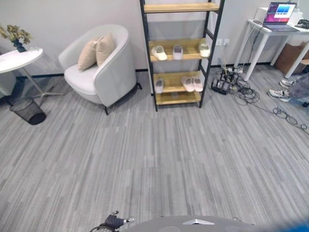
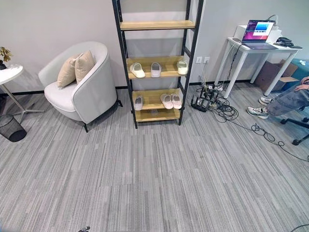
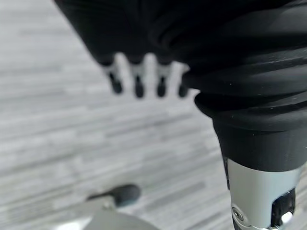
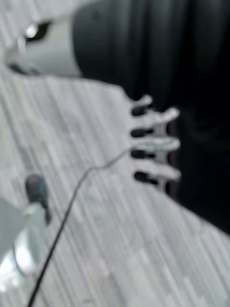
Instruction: Arrange the slippers neatly on the shoe rack.
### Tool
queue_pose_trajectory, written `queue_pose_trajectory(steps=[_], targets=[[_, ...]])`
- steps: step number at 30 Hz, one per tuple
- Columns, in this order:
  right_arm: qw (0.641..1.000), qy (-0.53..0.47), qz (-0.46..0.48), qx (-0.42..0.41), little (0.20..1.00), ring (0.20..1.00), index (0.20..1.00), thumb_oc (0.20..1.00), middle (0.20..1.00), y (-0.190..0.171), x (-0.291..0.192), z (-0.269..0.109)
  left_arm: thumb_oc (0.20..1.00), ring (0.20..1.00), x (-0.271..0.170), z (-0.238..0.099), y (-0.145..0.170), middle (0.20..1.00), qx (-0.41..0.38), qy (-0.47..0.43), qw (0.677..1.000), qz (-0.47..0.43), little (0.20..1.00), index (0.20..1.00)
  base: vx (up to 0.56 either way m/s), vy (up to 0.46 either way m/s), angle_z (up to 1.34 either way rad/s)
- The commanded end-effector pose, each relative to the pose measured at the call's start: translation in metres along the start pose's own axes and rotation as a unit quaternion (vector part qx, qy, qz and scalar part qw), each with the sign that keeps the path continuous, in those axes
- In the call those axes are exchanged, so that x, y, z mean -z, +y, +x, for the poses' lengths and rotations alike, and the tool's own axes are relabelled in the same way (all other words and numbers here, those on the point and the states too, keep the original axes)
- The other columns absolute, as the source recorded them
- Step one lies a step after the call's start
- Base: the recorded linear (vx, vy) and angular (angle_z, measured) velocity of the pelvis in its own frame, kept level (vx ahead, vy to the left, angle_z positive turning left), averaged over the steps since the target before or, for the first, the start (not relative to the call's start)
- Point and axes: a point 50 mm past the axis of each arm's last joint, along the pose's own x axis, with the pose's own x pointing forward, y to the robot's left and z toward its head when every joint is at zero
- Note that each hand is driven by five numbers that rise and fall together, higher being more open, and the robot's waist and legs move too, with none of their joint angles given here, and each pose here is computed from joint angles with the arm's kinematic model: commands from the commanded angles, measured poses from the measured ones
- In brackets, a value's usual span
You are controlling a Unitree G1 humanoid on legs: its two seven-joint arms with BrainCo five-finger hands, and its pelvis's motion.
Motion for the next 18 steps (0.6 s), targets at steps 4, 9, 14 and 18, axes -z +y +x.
queue_pose_trajectory(steps=[4, 9, 14, 18], targets=[[0.999, -0.007, -0.035, -0.003, 1.000, 1.000, 1.000, 1.000, 1.000, 0.0059, -0.0042, -0.0001, 1.000, 1.000, -0.0228, 0.0042, 0.0047, 1.000, -0.029, -0.026, 0.998, 0.041, 1.000, 1.000, 0.02, -0.018, 0.00], [0.999, -0.004, -0.033, -0.010, 1.000, 1.000, 1.000, 1.000, 1.000, 0.0064, -0.0018, -0.0004, 1.000, 1.000, -0.0222, 0.0041, 0.0020, 1.000, -0.014, -0.024, 0.999, 0.027, 1.000, 1.000, 0.02, -0.027, 0.00], [0.999, -0.014, -0.039, -0.020, 1.000, 1.000, 1.000, 1.000, 1.000, 0.0091, -0.0074, -0.0002, 1.000, 1.000, -0.0220, 0.0037, -0.0034, 1.000, 0.001, -0.027, 0.998, 0.060, 1.000, 1.000, 0.04, -0.064, -0.01], [0.999, -0.016, -0.043, -0.021, 1.000, 1.000, 1.000, 1.000, 1.000, 0.0099, -0.0081, -0.0003, 1.000, 1.000, -0.0238, 0.0039, -0.0039, 1.000, 0.002, -0.029, 0.998, 0.060, 1.000, 1.000, 0.04, -0.054, -0.02]])
